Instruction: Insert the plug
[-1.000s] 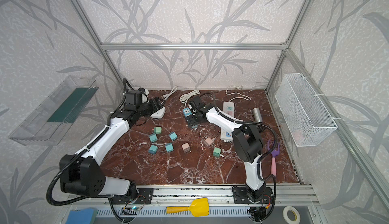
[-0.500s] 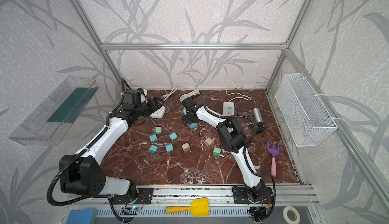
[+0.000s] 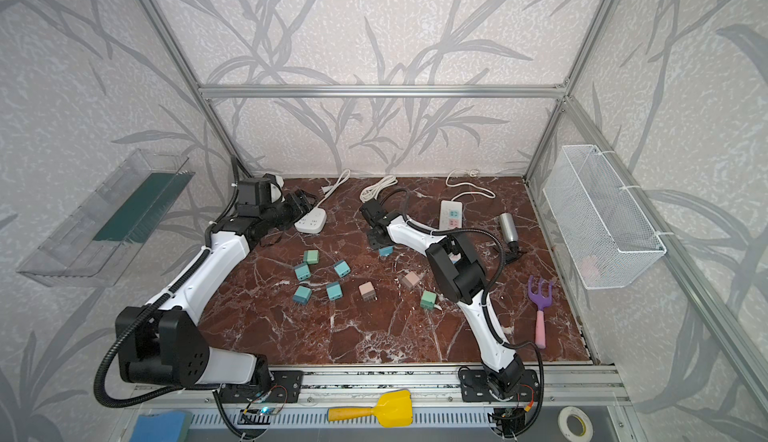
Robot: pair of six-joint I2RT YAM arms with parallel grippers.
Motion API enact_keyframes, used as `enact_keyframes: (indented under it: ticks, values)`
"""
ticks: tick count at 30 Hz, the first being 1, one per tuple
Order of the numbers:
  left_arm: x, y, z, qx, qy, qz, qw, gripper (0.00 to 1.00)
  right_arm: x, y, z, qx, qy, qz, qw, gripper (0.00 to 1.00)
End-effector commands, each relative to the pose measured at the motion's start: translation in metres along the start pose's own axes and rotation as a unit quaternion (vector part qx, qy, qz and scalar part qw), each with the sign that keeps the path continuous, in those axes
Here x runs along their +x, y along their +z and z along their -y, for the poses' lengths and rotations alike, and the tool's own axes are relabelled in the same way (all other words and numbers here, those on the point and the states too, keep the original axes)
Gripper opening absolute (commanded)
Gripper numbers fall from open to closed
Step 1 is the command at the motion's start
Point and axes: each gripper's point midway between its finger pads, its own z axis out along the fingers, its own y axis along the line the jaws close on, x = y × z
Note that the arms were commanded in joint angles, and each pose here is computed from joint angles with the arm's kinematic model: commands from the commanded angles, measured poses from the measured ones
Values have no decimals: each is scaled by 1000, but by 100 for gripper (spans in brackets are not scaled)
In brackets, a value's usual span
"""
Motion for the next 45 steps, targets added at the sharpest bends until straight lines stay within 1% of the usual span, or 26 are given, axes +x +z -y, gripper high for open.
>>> enact_keyframes:
  ticks: [1,4,7,9,10,11,14,16,20,23,25,27,30,34,36,37,39,41,43,45]
  values:
    - [-13,-13,17,20,8,18,1000,77,4,-18,13,21,35,21,999,45]
    - [-12,-13,17,22,6,17,1000,77,24,-24,25,43,66,1,997,40]
    - [-11,-14,19,26,4,17,1000,77,40,-29,23,38,93,-13,995,43]
    - [-10,-14,20,28,5,16,999,77,46,-32,19,29,108,-17,994,52]
    - [-9,-14,22,29,7,16,999,77,48,-34,17,22,117,-19,993,59]
    - [-8,-13,22,28,8,15,999,77,47,-37,12,7,123,-21,992,69]
    - [-6,-12,24,31,10,11,999,77,39,-57,4,-26,127,-12,991,76]
    - [-4,-11,26,33,11,9,999,77,32,-76,5,-34,127,4,991,80]
    - [1,-12,33,41,15,3,999,77,28,-117,16,-34,106,26,994,81]
    - [7,-13,43,53,22,-3,998,77,40,-148,32,-27,88,39,995,81]
    - [13,-13,51,64,28,-9,998,77,54,-161,45,-12,79,39,996,80]
    - [20,-12,58,70,37,-16,997,77,74,-174,65,19,74,36,996,79]
    - [39,-6,68,71,61,-36,995,77,104,-191,98,63,82,49,993,79]
    - [71,7,80,75,83,-82,990,77,142,-204,128,78,87,64,991,78]
    - [88,13,88,81,94,-104,987,77,158,-210,143,91,104,69,988,78]
    - [97,16,90,80,101,-114,985,77,167,-212,148,88,111,65,988,79]
    - [112,18,91,68,131,-130,981,77,181,-213,154,74,126,55,988,79]
    - [127,19,95,51,184,-134,972,77,190,-212,160,62,148,52,986,79]
    - [137,18,98,32,227,-134,964,77,195,-211,166,56,175,53,982,79]
    - [145,17,101,18,274,-121,954,77,195,-211,168,48,191,60,979,81]
